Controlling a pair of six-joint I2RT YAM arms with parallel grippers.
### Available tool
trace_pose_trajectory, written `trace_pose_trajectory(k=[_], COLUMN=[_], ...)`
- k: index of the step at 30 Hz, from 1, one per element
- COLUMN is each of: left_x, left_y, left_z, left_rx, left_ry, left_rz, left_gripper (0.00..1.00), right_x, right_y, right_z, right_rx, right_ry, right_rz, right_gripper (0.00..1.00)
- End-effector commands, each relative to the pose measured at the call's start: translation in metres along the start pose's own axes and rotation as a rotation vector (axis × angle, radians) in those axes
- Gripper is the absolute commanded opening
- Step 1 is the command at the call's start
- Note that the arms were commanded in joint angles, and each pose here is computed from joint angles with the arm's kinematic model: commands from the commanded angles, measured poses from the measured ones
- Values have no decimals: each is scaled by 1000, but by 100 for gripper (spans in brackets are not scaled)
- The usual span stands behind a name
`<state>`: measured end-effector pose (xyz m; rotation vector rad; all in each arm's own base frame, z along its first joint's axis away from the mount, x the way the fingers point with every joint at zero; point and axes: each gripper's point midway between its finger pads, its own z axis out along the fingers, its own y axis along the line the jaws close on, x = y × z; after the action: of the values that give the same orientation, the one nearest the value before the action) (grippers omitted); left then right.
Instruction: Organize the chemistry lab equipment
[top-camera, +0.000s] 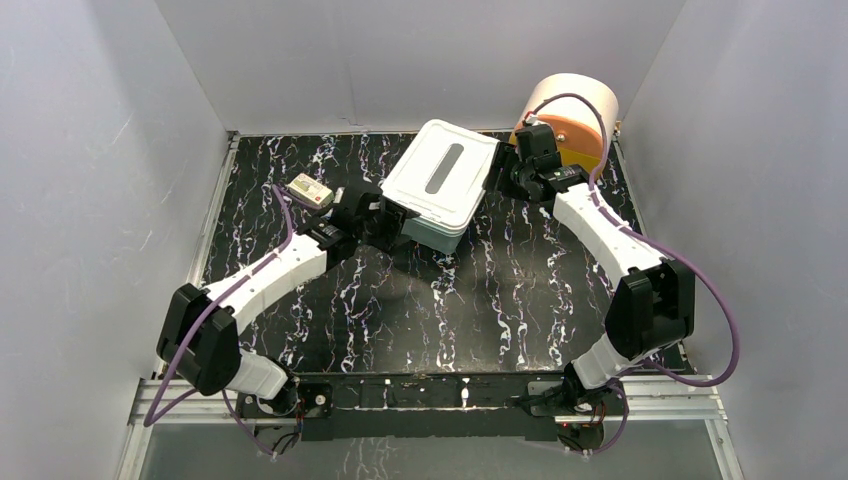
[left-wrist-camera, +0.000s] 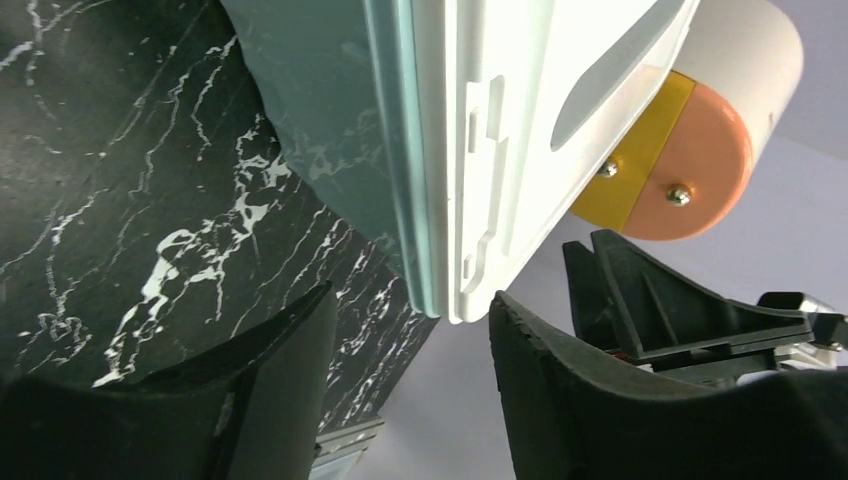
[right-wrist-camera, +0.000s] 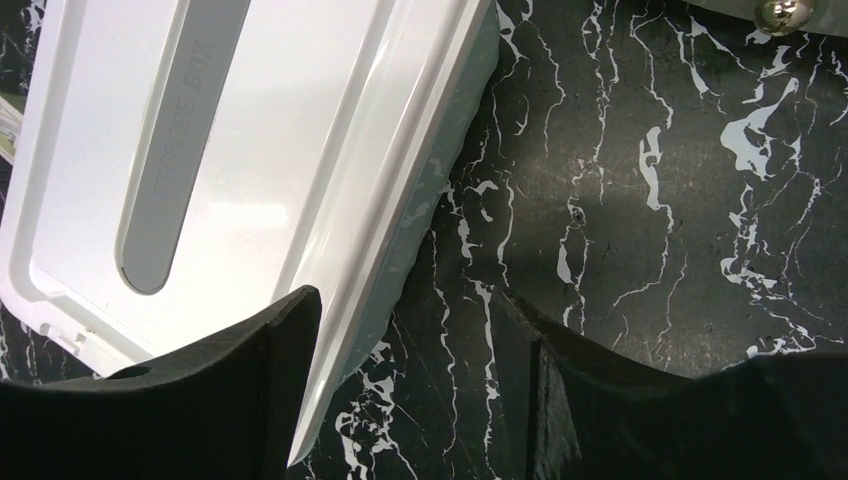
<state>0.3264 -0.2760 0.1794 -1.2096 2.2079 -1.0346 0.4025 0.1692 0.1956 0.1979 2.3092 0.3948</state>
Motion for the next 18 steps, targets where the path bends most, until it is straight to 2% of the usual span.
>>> trace_pose_trajectory(k=[1, 6, 11, 18], left_x=[-3, -19, -52, -100], left_y=[-18, -24, -28, -27], left_z=[-29, -36, -41, -34], left_rx=[20, 0, -46, -47], left_ry=[-21, -90, -165, -139], left_rz=[88, 305, 461, 588], left_gripper=[58, 70, 80, 79], right_x=[-26, -23, -14, -2], right_y=[19, 29, 29, 30], right_z=[-7, -1, 11, 19], right_rx=[-76, -131, -121, -137], right_ry=[-70, -41, 18, 69], right_rz=[-18, -46, -58, -66], right_gripper=[71, 71, 71, 71])
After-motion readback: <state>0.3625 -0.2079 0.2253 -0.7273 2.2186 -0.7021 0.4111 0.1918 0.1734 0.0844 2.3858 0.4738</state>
